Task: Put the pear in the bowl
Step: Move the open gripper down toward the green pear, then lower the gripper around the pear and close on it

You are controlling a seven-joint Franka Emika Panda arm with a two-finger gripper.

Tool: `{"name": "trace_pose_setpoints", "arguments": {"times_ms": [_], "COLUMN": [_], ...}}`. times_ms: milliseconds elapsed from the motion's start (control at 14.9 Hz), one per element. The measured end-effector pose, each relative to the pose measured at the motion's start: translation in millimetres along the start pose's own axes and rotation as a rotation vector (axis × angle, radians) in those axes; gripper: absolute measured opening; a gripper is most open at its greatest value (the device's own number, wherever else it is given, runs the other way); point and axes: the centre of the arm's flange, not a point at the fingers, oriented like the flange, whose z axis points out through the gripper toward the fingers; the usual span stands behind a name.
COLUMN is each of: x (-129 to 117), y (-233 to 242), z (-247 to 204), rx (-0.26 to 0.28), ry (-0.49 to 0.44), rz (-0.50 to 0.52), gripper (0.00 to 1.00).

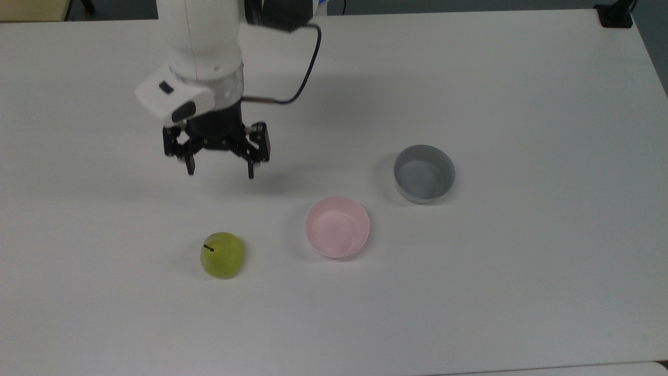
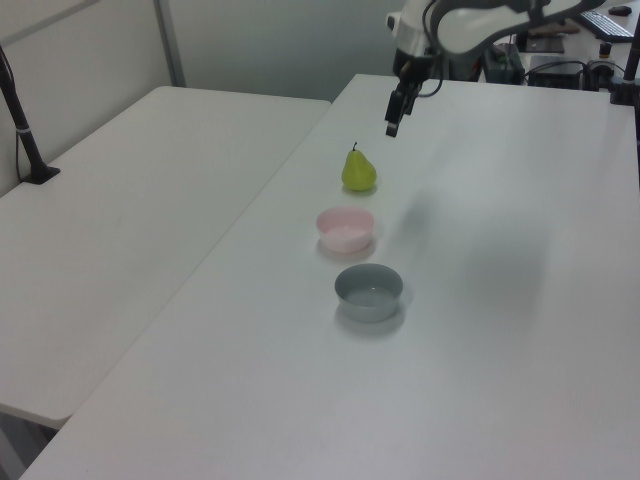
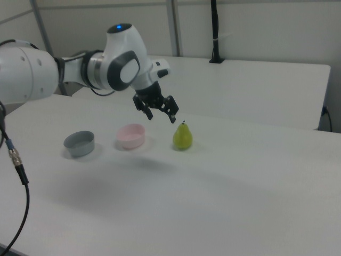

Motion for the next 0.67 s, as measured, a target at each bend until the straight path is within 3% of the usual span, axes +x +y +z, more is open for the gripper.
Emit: {"name": "trace_pose_setpoints", "arguments": {"times_ms": [402,670], "x": [16.6,16.2], "y": [-3.7,-8.0], "z": [88.9,127.0], "rx": [-0.018,-0.022], "ry": [0.164,0.22], "rz": [-0.007,-0.014], "gripper": [1.0,1.0]}}
